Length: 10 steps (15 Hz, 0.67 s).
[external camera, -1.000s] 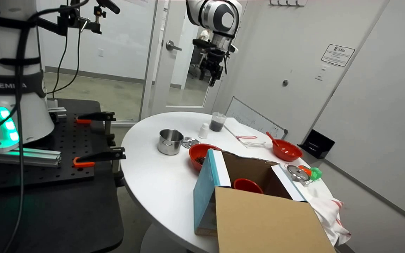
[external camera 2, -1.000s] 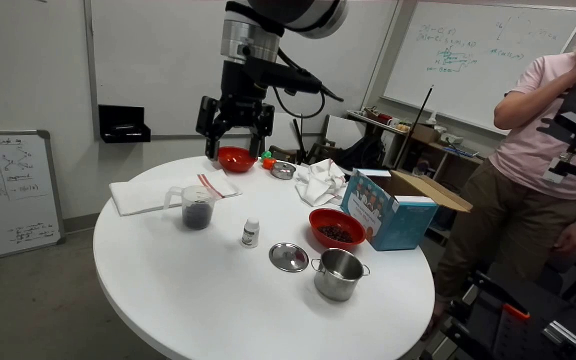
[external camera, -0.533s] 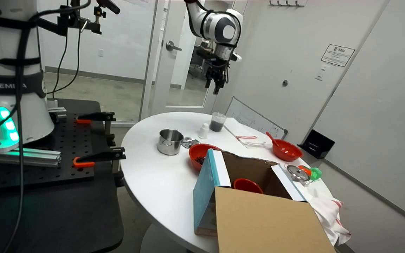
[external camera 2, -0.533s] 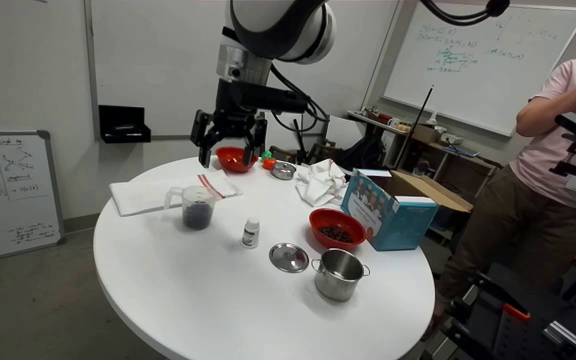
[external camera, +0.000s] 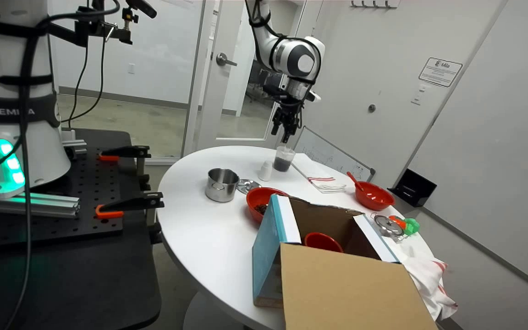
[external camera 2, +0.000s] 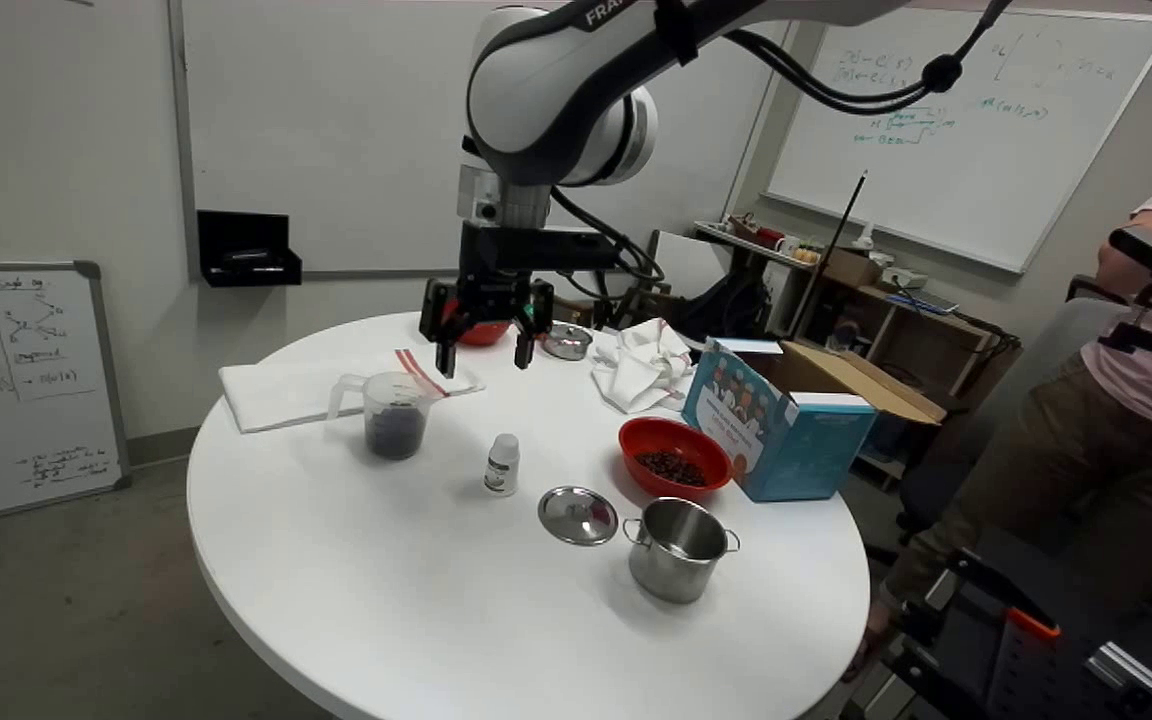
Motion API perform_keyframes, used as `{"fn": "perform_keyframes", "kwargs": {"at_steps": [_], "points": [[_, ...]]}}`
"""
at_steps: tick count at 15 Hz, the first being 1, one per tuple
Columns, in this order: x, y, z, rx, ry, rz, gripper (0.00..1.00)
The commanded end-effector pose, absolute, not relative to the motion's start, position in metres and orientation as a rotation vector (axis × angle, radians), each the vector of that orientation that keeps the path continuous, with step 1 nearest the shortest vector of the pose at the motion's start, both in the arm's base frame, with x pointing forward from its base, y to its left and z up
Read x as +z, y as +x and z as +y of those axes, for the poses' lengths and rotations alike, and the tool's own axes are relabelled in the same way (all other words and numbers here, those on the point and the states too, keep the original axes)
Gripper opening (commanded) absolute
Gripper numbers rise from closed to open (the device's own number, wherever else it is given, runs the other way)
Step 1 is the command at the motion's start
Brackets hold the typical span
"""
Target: Pace the salt shaker in the pot
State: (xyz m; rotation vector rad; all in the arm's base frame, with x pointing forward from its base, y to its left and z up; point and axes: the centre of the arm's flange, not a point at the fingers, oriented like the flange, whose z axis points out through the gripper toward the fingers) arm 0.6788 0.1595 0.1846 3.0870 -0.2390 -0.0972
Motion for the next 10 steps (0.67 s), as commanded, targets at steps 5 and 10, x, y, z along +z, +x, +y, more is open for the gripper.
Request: {"fn": "perform_keyframes", "kwargs": {"at_steps": [5,10], "points": [[0.149,0.696,0.138,-0.223,3.084,-0.37,1.0],[0.126,0.696,0.127,-0.304,3.091,-0.429,1.0]]}}
